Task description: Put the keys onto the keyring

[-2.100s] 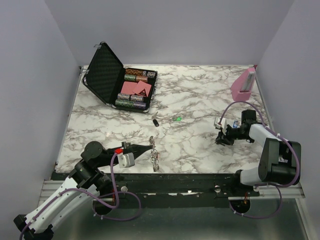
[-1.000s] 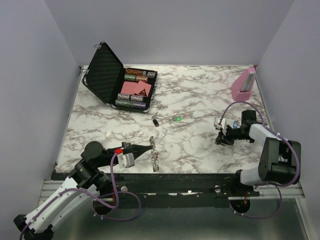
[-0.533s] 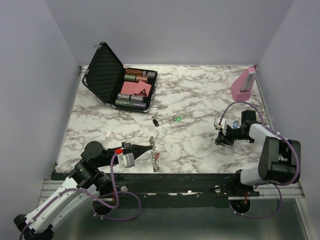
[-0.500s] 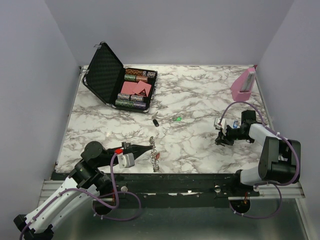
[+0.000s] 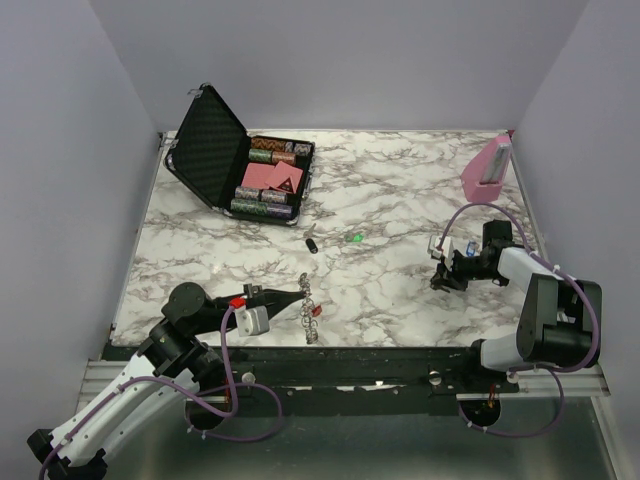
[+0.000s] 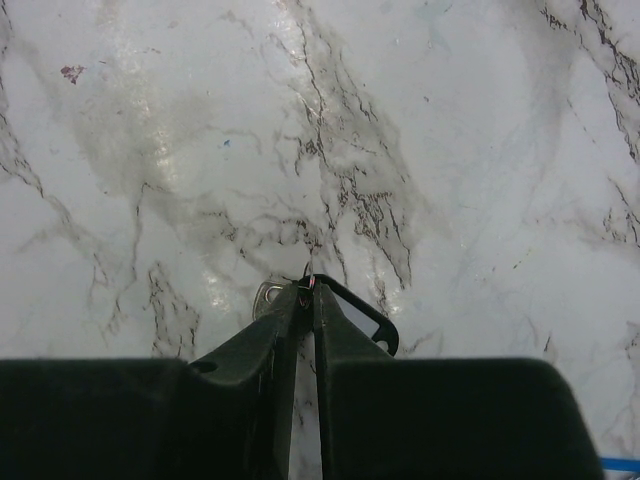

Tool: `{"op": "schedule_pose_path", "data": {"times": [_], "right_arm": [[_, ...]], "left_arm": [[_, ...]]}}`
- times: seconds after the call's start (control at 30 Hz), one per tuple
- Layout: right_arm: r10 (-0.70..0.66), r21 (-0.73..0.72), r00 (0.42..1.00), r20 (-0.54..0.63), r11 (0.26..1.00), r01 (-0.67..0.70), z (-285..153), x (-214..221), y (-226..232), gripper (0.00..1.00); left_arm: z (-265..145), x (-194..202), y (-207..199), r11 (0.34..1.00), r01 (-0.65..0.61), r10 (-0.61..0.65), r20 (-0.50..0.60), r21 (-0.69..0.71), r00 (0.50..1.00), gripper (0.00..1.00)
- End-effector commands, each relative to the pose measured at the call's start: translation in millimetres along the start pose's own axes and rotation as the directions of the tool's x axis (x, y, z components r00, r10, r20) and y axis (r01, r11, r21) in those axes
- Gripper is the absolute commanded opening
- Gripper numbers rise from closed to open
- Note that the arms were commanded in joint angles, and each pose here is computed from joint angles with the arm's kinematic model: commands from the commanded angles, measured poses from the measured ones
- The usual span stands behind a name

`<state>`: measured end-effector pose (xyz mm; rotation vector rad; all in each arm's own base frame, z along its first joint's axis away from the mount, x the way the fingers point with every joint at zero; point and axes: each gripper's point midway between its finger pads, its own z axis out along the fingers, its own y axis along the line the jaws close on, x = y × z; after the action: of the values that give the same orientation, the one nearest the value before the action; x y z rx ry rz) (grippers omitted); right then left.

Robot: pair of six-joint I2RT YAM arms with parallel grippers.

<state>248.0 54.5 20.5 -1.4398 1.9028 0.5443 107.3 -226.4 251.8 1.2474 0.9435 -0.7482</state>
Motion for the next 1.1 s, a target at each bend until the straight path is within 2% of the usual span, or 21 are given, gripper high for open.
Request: {"op": "schedule_pose_path", "data": {"times": [0.0, 0.37, 0.67, 1.07], "right_arm": [[-0.013, 0.018, 0.999, 0.031, 1.0, 0.012, -4.6, -11.3, -6.4, 0.19], [-0.011, 0.014, 0.999, 0.034, 1.0, 0.011, -4.2, -11.5, -5.9, 0.16], [-0.012, 0.003, 0.999, 0.038, 1.0, 0.012, -4.4, -12.7, -4.5, 0.01], [0.034, -0.022, 0.994, 0.103, 0.999, -0.031, -9.8, -32.9, -5.9, 0.0]], "left_arm": [[0.2, -12.9, 0.7, 1.0, -0.022, 0.021, 0.043, 0.008, 0.999, 0.0], [0.3, -12.2, 0.6, 1.0, -0.021, 0.021, 0.04, 0.009, 0.999, 0.0], [0.3, -12.2, 0.6, 1.0, -0.021, 0.021, 0.04, 0.009, 0.999, 0.0], [0.7, -10.9, 0.0, 1.0, -0.019, 0.018, 0.038, 0.012, 0.999, 0.0]]}}
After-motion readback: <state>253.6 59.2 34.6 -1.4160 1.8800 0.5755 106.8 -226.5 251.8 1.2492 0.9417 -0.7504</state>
